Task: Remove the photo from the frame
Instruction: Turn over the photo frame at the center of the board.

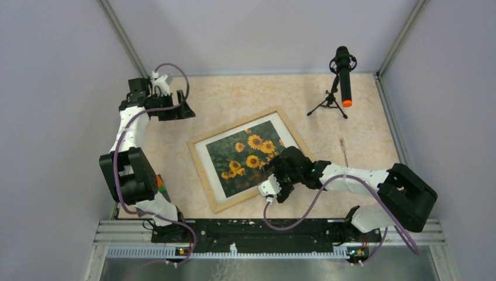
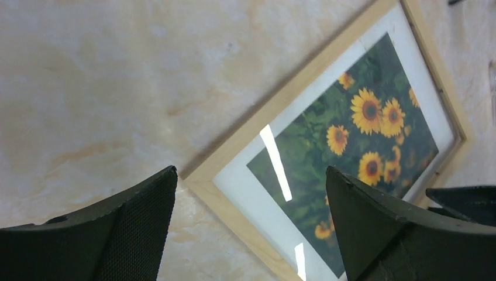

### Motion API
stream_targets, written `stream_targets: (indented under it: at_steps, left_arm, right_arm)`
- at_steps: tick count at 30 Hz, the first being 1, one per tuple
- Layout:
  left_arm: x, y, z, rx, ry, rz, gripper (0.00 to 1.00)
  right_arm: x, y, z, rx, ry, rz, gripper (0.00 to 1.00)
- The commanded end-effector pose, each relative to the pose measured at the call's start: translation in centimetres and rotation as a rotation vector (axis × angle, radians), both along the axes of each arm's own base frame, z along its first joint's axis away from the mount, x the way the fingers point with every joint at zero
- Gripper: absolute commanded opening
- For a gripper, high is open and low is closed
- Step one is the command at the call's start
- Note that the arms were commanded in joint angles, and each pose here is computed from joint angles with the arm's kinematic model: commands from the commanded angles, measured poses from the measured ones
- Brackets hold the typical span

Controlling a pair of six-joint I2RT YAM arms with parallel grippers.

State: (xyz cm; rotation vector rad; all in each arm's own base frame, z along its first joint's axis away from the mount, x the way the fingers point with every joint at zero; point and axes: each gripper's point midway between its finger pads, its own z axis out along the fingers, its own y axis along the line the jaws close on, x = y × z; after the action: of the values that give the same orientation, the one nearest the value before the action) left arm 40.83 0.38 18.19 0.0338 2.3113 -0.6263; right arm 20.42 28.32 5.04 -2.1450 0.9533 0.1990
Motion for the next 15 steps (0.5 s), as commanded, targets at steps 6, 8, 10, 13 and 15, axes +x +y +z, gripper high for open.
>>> stream_targets:
  at_steps: [6, 8, 10, 13, 15]
  left_arm:
    - [-5.1, -9.4, -1.1, 0.157, -0.082, -0.475, 0.99]
    - [-7.2, -11.7, -1.5, 0.183, -0.103, -0.587, 0.99]
    - [-9.8, -14.3, -2.4, 0.215, -0.119, -0.703, 0.99]
    - [-13.2, -17.2, -3.7, 0.261, -0.156, -0.848, 0.99]
    - [-15.6, -18.3, -5.3, 0.278, -0.151, -0.916, 0.99]
  right_arm:
    - [-3.5, -1.2, 4.3, 0.011, 0.143, 0.036, 0.99]
    - [-2.7, -1.1, 6.8, 0.084, 0.157, -0.046, 0.99]
    - [-1.5, -1.1, 9.6, 0.147, 0.212, -0.156, 0.99]
    - [2.1, -1.4, 14.2, 0.265, 0.320, -0.392, 0.99]
    - [4.8, -2.1, 17.0, 0.347, 0.407, -0.546, 0.99]
